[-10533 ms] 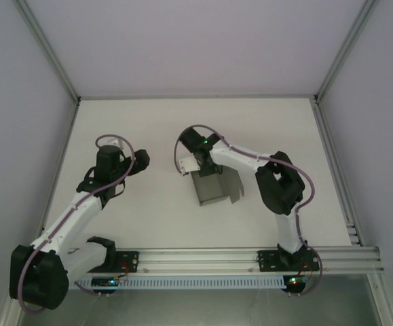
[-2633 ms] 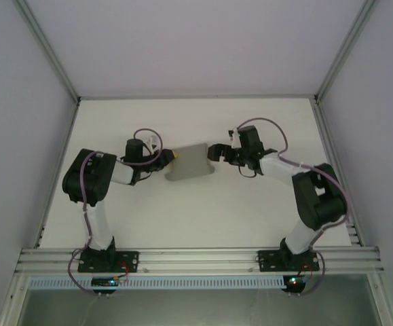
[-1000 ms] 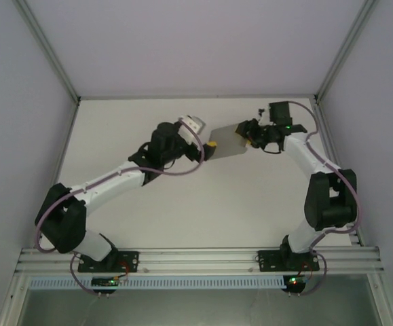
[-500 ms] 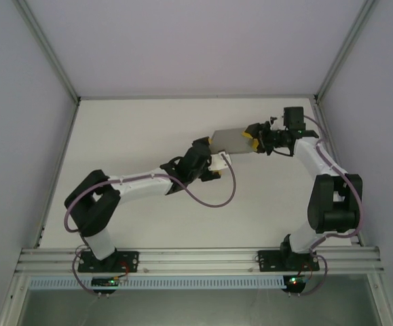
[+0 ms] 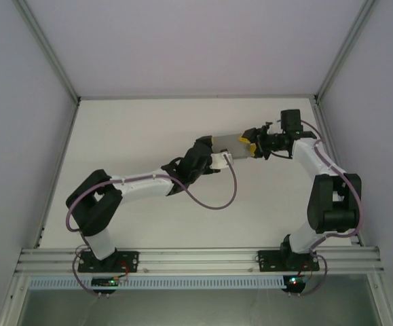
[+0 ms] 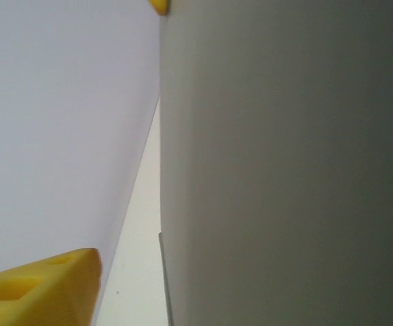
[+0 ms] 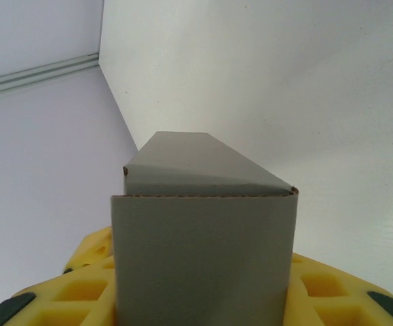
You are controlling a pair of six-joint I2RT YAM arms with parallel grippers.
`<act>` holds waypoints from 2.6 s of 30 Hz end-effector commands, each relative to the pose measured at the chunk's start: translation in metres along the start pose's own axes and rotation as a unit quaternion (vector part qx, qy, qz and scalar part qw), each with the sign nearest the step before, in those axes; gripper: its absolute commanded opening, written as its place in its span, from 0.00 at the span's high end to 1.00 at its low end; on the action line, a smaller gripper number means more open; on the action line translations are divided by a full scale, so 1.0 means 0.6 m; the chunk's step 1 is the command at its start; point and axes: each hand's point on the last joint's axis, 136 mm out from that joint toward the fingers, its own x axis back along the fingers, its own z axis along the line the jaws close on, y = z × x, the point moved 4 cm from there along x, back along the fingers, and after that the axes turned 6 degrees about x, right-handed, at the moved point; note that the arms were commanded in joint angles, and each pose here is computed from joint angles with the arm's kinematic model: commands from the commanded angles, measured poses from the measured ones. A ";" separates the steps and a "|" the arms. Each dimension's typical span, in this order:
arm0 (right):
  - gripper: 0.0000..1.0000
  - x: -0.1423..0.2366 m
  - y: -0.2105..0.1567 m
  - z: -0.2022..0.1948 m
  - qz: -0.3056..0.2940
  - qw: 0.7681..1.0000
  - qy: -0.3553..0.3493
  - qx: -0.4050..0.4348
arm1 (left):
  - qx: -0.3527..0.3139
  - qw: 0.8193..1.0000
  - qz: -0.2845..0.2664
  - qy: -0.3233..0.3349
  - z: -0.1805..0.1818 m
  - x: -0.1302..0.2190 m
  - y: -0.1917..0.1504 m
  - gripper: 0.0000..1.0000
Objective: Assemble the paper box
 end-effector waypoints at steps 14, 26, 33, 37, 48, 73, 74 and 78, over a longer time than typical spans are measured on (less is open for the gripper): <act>0.34 0.019 -0.050 0.016 0.042 0.999 -0.019 0.023 | -0.017 0.998 -0.012 0.060 0.038 0.017 0.008 0.59; 0.01 0.138 0.035 0.039 -0.220 0.910 -0.151 0.317 | 0.062 0.986 0.090 -0.128 0.001 0.076 -0.033 0.67; 0.01 0.141 0.006 0.049 -0.197 0.762 -0.307 0.535 | 0.127 0.944 0.152 -0.265 -0.025 0.139 -0.088 0.65; 0.01 0.124 -0.010 0.053 -0.210 0.731 -0.274 0.589 | 0.174 0.904 0.188 -0.341 -0.033 0.157 -0.106 0.64; 0.01 0.039 -0.078 0.073 -0.101 0.736 -0.144 0.654 | 0.171 0.873 0.298 -0.346 -0.031 0.096 -0.154 0.63; 0.67 -0.092 -0.099 0.045 0.055 0.740 -0.093 0.664 | 0.143 0.864 0.292 -0.384 -0.045 0.056 -0.147 0.56; 0.70 -0.094 -0.101 0.044 0.060 0.739 -0.096 0.664 | 0.143 0.865 0.291 -0.384 -0.045 0.055 -0.146 0.56; 0.78 -0.100 -0.110 0.025 0.083 0.734 -0.126 0.663 | 0.143 0.866 0.290 -0.382 -0.044 0.054 -0.145 0.56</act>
